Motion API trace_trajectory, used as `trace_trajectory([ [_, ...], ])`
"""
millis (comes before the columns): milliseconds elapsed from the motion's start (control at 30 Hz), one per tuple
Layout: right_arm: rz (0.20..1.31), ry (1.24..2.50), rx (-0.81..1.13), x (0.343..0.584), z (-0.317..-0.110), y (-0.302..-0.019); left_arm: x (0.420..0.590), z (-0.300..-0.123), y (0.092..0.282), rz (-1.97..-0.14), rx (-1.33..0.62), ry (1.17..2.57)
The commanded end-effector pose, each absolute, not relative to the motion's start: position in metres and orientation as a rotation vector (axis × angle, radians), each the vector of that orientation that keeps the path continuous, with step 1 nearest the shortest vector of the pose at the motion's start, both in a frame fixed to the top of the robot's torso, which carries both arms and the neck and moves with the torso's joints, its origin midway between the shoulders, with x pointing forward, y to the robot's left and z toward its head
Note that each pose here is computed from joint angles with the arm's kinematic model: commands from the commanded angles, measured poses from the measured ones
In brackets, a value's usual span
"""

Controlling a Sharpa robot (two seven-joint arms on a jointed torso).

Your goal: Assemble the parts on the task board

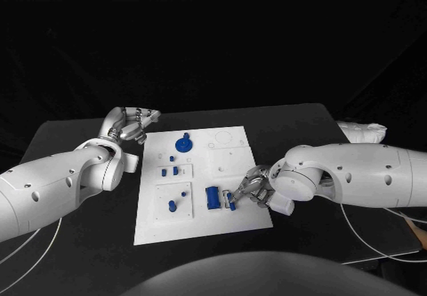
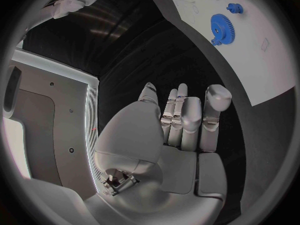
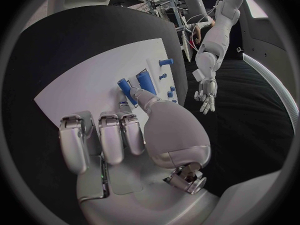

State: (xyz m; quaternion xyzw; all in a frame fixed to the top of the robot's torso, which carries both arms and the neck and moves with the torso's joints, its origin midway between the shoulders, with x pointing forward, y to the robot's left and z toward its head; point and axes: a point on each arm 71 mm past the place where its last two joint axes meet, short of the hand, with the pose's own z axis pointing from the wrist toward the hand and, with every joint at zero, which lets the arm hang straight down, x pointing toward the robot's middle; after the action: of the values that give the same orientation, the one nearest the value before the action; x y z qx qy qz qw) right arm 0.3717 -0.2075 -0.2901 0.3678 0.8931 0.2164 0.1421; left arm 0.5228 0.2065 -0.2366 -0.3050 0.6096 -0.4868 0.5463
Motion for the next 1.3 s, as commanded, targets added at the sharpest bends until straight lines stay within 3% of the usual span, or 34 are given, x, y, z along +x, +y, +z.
trace_trajectory([
  [33, 0.631, 2.583, 1.046, 0.3698, -0.2925, -0.2048, 0.5225, -0.2357, 0.2040, -1.172, -0.714, 1.452],
  [1300, 0.633, 2.541, 1.065, 0.3718, -0.2916, -0.2026, 0.5228, -0.2360, 0.2031, -1.174, -0.714, 1.455],
])
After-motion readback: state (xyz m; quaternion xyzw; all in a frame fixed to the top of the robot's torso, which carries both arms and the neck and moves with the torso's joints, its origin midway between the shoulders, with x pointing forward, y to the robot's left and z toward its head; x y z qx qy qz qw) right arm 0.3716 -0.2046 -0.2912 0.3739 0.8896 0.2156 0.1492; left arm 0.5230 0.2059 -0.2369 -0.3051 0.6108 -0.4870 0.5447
